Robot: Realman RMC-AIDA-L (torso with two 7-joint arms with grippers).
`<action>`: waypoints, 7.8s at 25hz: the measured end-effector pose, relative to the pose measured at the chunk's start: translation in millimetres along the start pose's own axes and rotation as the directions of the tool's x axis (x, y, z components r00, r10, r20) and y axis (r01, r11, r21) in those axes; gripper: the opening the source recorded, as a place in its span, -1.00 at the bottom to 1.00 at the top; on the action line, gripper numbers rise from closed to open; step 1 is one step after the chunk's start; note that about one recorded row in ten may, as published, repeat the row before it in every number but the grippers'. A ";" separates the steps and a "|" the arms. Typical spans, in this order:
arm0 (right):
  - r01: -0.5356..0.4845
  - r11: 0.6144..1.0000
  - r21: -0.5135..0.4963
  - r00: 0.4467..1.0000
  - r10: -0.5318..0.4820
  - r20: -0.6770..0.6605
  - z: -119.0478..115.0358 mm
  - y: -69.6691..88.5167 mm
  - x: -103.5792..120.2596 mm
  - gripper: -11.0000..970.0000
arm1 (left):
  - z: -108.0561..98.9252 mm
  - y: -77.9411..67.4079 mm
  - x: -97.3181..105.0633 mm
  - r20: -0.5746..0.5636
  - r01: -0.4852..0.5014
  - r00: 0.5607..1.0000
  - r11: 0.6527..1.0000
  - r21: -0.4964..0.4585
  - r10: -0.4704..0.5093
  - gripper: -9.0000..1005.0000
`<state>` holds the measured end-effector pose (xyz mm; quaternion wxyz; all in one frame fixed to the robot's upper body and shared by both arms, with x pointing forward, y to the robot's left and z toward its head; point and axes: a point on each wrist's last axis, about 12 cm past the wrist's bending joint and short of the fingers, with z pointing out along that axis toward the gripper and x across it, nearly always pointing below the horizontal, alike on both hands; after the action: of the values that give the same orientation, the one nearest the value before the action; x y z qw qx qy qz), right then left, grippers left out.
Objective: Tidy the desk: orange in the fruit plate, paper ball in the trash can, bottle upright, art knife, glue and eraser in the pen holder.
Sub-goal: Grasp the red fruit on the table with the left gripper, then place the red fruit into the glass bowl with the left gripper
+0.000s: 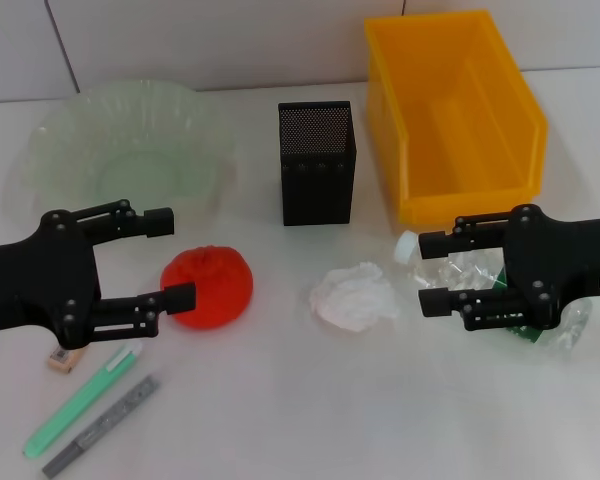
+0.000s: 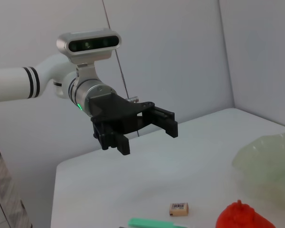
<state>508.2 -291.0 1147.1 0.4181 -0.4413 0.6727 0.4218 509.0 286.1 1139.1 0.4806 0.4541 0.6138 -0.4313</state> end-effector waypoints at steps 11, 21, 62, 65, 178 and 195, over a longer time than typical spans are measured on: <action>0.012 1.000 0.011 1.000 -0.012 -0.006 -3.8 1.6 -0.9 0.35 | 7.6 9.1 2.8 -0.052 0.019 0.998 0.999 -0.037 -0.021 0.60; 0.006 1.000 0.012 1.000 -0.006 -0.006 -3.9 1.8 -0.6 0.35 | 17.8 24.8 10.1 -0.076 0.044 0.996 0.992 -0.120 -0.054 0.60; 0.005 1.000 0.002 1.000 -0.005 0.004 -3.8 2.9 -1.5 0.35 | 49.0 37.4 58.8 -0.240 0.078 0.959 0.954 -0.290 -0.151 0.57; 0.004 1.000 0.001 1.000 -0.004 0.004 -3.5 3.0 -1.4 0.35 | 49.0 37.4 58.8 -0.240 0.078 0.959 0.954 -0.290 -0.151 0.57; -0.001 1.000 0.024 1.000 0.000 0.015 -9.8 3.1 0.0 0.34 | 56.5 103.7 2.0 -0.115 -0.077 0.993 0.779 -0.622 0.006 -0.57; -0.005 1.000 0.025 1.000 0.004 0.016 -10.5 3.8 1.1 0.34 | 56.9 114.3 16.0 -0.167 -0.101 0.986 0.714 -0.693 -0.022 -0.54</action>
<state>502.2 -300.1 1150.0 0.4281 -0.4311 0.6754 0.4179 629.4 258.1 1103.3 0.5738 0.2857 0.7583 -0.1187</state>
